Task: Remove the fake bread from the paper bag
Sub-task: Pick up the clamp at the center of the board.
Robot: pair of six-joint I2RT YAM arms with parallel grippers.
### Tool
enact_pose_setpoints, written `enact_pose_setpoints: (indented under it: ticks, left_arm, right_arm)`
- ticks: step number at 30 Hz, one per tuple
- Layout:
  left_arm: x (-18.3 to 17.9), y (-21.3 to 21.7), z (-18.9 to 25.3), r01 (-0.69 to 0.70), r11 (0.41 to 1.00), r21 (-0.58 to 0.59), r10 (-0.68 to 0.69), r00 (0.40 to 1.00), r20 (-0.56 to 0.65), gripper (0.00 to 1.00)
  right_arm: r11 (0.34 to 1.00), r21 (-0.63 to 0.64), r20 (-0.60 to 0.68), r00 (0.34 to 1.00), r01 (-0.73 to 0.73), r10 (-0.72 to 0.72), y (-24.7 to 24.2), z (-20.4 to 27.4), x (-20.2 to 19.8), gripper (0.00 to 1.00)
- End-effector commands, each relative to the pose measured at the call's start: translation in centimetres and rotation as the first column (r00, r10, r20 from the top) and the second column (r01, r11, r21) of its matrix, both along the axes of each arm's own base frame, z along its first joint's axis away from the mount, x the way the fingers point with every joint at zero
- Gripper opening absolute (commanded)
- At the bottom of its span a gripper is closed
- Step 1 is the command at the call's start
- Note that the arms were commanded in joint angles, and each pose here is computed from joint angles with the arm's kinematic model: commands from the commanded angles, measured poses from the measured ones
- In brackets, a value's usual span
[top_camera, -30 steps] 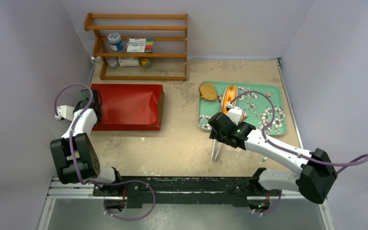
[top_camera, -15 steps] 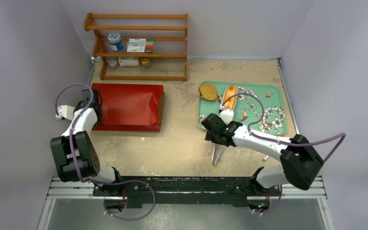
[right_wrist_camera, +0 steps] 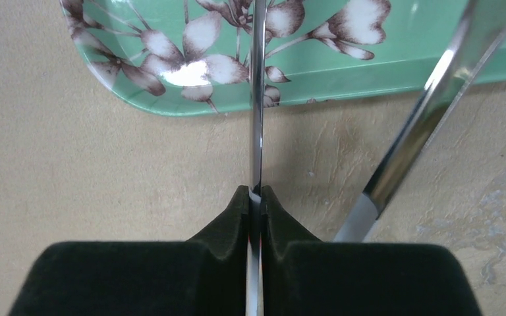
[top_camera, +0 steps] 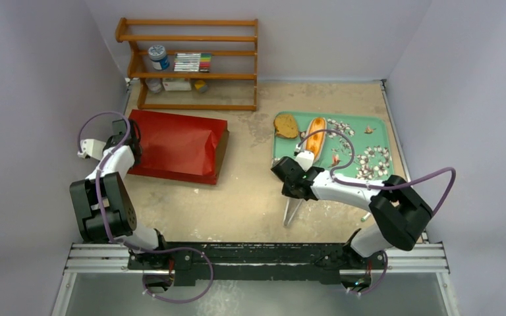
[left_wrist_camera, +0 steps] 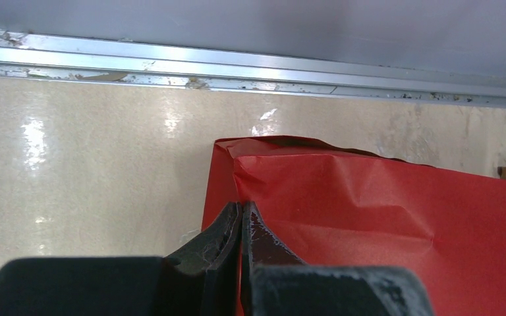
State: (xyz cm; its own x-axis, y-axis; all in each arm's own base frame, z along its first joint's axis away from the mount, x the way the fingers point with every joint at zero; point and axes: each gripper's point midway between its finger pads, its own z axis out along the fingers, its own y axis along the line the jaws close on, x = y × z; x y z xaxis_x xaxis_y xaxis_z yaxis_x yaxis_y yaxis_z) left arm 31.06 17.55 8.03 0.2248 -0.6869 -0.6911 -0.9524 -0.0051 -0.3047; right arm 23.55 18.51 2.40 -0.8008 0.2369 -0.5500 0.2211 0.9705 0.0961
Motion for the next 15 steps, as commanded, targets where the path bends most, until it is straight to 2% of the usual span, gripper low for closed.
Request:
enact_pose_setpoints:
  ticks: [1, 11, 15]
  left_arm:
    - [2.0, 0.3, 0.6, 0.034, 0.999, 0.008, -0.035, 0.999, 0.036, 0.00]
    - [3.6, 0.6, 0.6, 0.045, 0.999, 0.010, -0.046, 0.997, 0.056, 0.00]
    - [4.5, 0.6, 0.4, 0.067, 0.998, 0.009, -0.067, 0.996, 0.065, 0.00]
  right_arm:
    - [1.000, 0.024, 0.057, 0.998, 0.003, -0.005, 1.0, 1.8, 0.2, 0.04]
    - [0.995, -0.005, 0.092, 0.990, -0.103, 0.103, 4.6, 4.7, -3.2, 0.00]
    - [0.952, -0.017, 0.130, 0.944, -0.304, 0.304, 8.5, 5.9, -4.1, 0.01]
